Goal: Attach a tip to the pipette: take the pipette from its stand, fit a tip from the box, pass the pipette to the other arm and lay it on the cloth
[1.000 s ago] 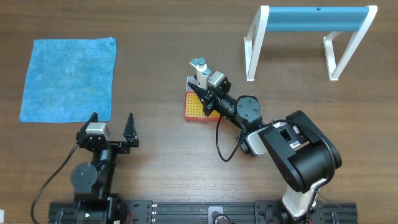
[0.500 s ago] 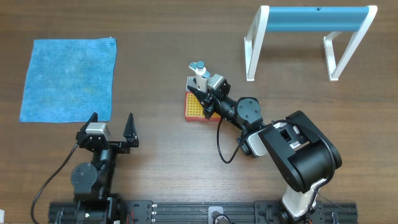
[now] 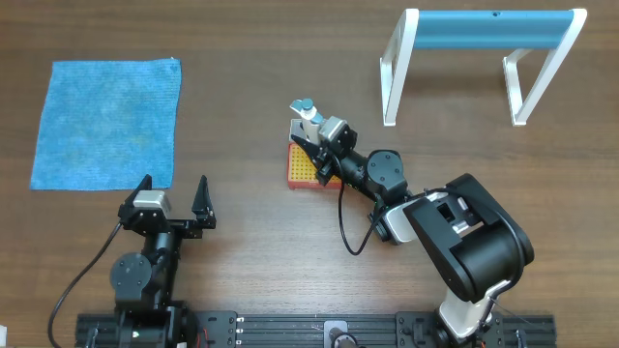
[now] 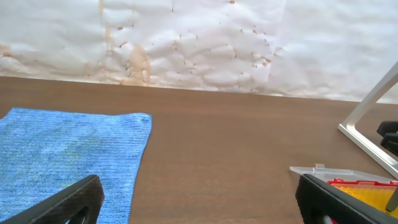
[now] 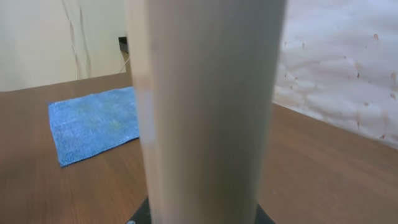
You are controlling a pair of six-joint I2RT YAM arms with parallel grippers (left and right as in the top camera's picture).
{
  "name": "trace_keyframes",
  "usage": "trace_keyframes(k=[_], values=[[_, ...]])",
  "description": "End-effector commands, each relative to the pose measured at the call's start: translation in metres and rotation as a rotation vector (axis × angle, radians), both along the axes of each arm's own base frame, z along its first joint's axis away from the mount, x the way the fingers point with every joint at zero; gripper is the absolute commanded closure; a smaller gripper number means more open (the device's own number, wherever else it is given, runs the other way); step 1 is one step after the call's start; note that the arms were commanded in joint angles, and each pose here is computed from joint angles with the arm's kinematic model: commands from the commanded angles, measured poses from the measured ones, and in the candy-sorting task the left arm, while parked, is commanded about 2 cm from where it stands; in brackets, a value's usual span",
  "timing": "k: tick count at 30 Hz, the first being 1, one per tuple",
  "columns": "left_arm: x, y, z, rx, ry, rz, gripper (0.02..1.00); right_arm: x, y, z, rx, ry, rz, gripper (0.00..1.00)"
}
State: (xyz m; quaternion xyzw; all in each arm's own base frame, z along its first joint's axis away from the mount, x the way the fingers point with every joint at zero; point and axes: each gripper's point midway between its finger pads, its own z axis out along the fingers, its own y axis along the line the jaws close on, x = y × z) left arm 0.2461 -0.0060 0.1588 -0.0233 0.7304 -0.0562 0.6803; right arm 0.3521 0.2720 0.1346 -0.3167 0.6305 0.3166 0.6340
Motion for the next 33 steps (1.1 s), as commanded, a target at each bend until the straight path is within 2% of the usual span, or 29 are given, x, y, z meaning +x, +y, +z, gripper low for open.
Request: trace_keyframes(k=[1, 8, 12, 13, 17, 19, 21, 24, 26, 30, 33], values=[[0.0, 0.001, -0.002, 0.01, 0.004, 0.007, 0.02, -0.016, -0.003, -0.035, -0.081, 0.066, 0.017, 0.921], [0.0, 0.001, -0.002, 0.01, 0.003, 0.006, 0.023, -0.016, -0.003, -0.031, -0.069, 0.044, 0.017, 0.921], [0.0, 0.001, -0.002, 0.01, 0.004, 0.006, 0.023, -0.011, 0.0, 0.018, 0.012, -0.084, 0.015, 0.921], [0.0, 0.001, -0.002, 0.01, 0.004, 0.006, 0.023, -0.014, 0.002, 0.049, 0.042, -0.146, 0.049, 0.917], [0.0, 0.001, -0.002, 0.01, 0.003, 0.007, 0.023, -0.021, -0.006, 0.099, 0.073, -0.214, 0.047, 0.921], [0.0, 0.001, -0.002, 0.01, 0.003, 0.006, 0.023, -0.035, -0.003, 0.124, 0.06, -0.208, 0.124, 0.921], [0.0, 0.001, -0.002, 0.01, 0.004, 0.006, 0.023, -0.047, 0.003, 0.141, 0.011, -0.108, 0.227, 0.921], [0.0, 0.001, -0.002, 0.01, 0.004, 0.006, 0.023, -0.056, -0.001, 0.165, -0.075, 0.136, 0.244, 0.921], [0.0, 0.001, -0.002, 0.01, 0.004, 0.007, 0.023, -0.064, 0.0, 0.165, -0.082, 0.166, 0.266, 0.917], [0.0, 0.001, -0.002, 0.01, 0.003, 0.006, 0.02, -0.07, -0.002, 0.145, -0.05, 0.386, 0.257, 0.921], [0.0, 0.001, -0.002, 0.01, 0.003, 0.006, 0.023, -0.075, -0.002, 0.136, 0.045, 0.628, 0.238, 0.921]])
